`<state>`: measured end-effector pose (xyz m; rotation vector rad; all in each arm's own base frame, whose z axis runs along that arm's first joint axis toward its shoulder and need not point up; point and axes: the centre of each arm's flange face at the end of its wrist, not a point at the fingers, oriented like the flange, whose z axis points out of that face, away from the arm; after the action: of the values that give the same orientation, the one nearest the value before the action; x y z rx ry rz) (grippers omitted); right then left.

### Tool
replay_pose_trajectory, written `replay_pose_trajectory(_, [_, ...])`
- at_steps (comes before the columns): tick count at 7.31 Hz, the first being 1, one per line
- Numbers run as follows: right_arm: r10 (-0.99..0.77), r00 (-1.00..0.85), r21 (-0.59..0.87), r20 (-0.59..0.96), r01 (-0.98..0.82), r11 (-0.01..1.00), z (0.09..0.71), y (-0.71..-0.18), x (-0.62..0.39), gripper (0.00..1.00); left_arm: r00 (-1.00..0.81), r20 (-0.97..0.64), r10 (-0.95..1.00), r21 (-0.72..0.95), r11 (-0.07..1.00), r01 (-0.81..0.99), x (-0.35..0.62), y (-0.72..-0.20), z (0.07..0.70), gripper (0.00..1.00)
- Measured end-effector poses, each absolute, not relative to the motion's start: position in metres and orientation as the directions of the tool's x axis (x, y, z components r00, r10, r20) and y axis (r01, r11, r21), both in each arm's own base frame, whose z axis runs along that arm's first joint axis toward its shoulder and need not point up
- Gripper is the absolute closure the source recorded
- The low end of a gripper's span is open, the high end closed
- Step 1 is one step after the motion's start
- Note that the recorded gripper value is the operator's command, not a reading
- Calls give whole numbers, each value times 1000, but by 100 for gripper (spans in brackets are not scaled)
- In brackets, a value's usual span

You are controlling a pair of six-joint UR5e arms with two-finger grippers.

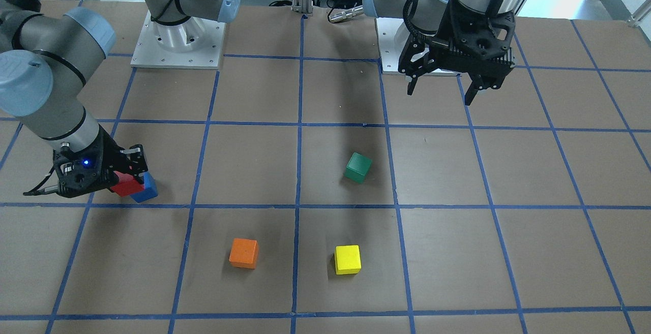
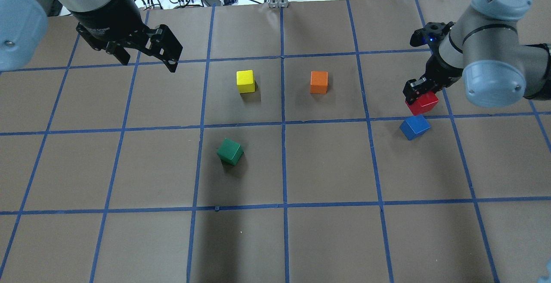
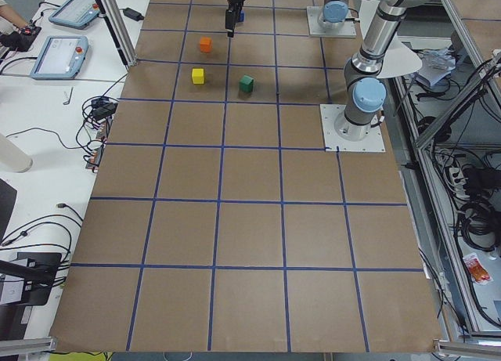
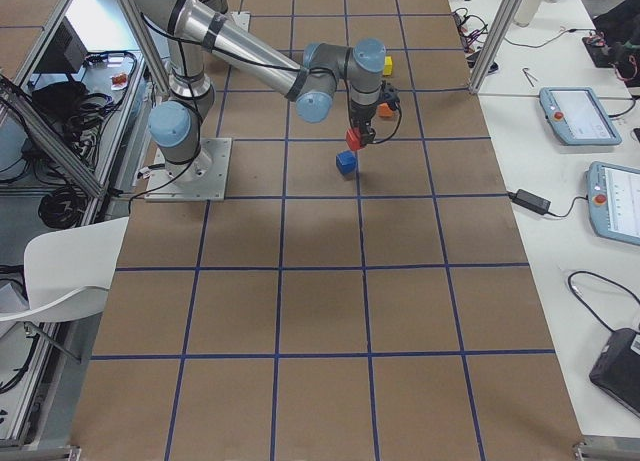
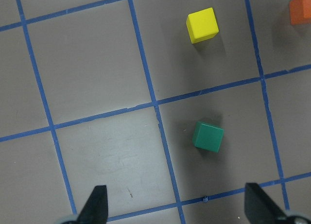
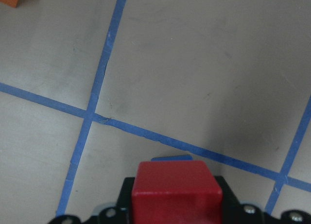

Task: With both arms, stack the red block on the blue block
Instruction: 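Lower the held red cube onto the blue cube with the right gripper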

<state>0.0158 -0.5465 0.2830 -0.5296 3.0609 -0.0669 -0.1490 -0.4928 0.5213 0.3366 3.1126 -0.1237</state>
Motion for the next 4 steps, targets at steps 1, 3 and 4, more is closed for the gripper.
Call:
replay_pose_trajectory(1, [-362, -932, -50, -23, -361, 931, 275, -544, 15, 100, -977, -17, 213, -77, 974, 214, -149, -493, 521, 0])
replay_pose_trajectory(3, [-377, -926, -48, -21, -375, 926, 265, -539, 14, 100, -977, -17, 213, -78, 974, 214, -149, -493, 521, 0])
replay_pose_trajectory(4, [-375, -927, -46, -21, -373, 927, 263, -538, 14, 100, -977, -17, 213, -78, 974, 214, -149, -493, 521, 0])
